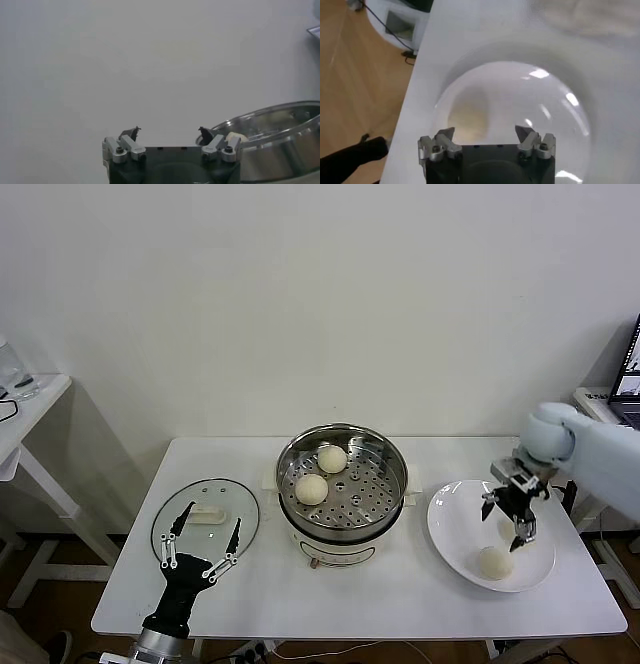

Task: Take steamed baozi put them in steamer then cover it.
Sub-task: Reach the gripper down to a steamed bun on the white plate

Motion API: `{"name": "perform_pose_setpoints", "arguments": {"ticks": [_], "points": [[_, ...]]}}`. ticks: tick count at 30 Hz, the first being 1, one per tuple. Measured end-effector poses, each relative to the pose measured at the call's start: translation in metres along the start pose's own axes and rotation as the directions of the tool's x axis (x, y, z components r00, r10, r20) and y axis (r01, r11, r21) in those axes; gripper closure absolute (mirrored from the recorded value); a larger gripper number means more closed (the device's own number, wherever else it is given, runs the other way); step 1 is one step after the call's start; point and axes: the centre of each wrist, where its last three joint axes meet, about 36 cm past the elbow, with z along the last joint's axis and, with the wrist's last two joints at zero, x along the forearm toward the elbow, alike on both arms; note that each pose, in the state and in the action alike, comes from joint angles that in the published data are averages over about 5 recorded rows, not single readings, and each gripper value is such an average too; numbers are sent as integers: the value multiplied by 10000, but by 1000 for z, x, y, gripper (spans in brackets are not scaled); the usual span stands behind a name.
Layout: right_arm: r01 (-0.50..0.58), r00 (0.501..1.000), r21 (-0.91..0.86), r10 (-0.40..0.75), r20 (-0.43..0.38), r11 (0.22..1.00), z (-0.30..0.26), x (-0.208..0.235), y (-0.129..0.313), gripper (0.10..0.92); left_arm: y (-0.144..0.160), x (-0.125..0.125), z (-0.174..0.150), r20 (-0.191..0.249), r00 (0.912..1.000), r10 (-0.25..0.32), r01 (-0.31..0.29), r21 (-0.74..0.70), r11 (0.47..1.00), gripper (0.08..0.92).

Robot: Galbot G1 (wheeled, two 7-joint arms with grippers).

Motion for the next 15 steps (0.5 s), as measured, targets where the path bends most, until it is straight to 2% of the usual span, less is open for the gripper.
{"name": "perform_pose_setpoints", "arguments": {"ticks": [10, 15], "points": [[-90, 10000, -235, 90, 34, 9997, 3, -42, 10, 201, 1, 0, 2, -27, 10000, -52, 52, -38, 10000, 177], [-207, 9998, -269, 208, 34, 9994, 3, -51, 12, 243, 3, 0, 2, -29, 10000, -95, 95, -80, 9999, 177]]}}
